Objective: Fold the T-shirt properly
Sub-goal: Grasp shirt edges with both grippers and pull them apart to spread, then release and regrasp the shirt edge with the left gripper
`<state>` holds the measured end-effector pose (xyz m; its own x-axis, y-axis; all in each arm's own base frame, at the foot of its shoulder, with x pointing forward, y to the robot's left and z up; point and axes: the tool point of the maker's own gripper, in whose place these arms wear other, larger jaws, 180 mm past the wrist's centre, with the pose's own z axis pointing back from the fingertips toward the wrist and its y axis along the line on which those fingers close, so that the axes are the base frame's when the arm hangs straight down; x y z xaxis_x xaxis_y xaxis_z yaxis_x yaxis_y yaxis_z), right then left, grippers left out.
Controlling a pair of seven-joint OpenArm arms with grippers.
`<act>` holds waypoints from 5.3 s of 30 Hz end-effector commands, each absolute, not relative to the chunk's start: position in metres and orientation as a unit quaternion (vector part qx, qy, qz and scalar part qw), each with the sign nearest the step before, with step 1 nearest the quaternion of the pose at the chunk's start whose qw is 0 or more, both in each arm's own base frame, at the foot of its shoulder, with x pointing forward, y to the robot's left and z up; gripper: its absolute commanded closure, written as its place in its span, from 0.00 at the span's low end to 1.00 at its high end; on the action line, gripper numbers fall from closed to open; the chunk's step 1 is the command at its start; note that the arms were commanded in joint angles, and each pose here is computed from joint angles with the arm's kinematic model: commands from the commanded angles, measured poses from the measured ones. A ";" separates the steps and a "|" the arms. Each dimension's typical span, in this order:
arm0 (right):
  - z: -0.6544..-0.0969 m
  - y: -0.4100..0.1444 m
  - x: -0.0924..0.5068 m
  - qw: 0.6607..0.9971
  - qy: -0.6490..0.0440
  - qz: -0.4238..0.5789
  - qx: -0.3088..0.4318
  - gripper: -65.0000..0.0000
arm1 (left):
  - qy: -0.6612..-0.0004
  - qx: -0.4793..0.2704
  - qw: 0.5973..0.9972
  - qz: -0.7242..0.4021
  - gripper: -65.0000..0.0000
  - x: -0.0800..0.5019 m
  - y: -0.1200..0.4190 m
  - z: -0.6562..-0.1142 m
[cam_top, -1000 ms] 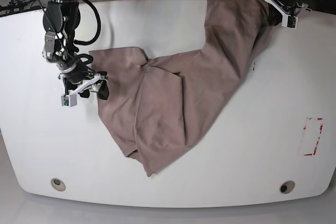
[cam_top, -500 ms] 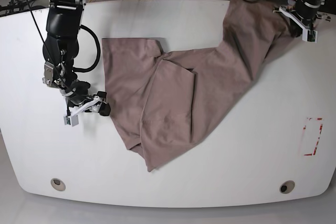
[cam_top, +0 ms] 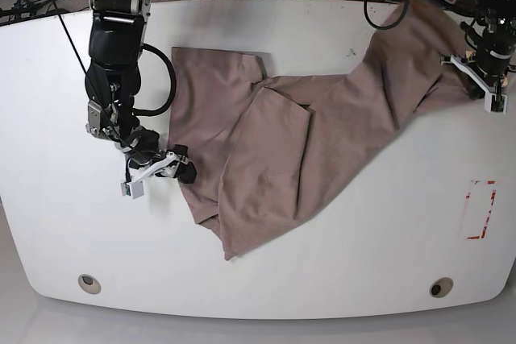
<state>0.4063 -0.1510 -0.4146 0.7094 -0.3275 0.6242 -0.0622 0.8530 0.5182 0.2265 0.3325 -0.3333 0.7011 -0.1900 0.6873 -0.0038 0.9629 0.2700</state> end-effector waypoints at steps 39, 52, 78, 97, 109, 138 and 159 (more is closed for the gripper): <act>-0.369 -0.210 0.401 0.888 -0.423 -0.007 0.179 1.00 | -0.455 0.171 0.873 -0.044 0.96 0.348 0.380 -0.271; -0.343 -0.200 0.399 0.878 -0.446 0.027 0.170 1.00 | -0.484 0.172 0.857 -0.036 0.86 0.365 0.381 -0.248; -0.364 -0.215 0.389 0.888 -0.427 -0.009 0.171 1.00 | -0.347 0.154 0.919 -0.109 0.18 0.247 0.353 -0.321; -0.376 -0.214 0.376 0.893 -0.415 -0.010 0.173 1.00 | -0.258 0.098 0.949 -0.150 0.18 0.178 0.319 -0.384; -0.382 -0.213 0.368 0.896 -0.407 -0.011 0.175 1.00 | -0.233 0.074 0.962 -0.125 0.18 0.172 0.323 -0.410; -0.366 -0.208 0.366 0.888 -0.427 0.006 0.170 1.00 | -0.299 0.080 0.944 -0.116 0.99 0.207 0.311 -0.384; -0.374 -0.211 0.362 0.893 -0.417 0.001 0.168 1.00 | -0.329 0.121 0.926 -0.138 0.99 0.212 0.315 -0.348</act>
<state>0.3485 -0.2042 -0.3938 0.7002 -0.1350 0.7011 -0.1282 0.9422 0.3094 0.2096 0.3112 -0.3559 0.7616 -0.3219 0.5624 0.1794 0.9387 0.2944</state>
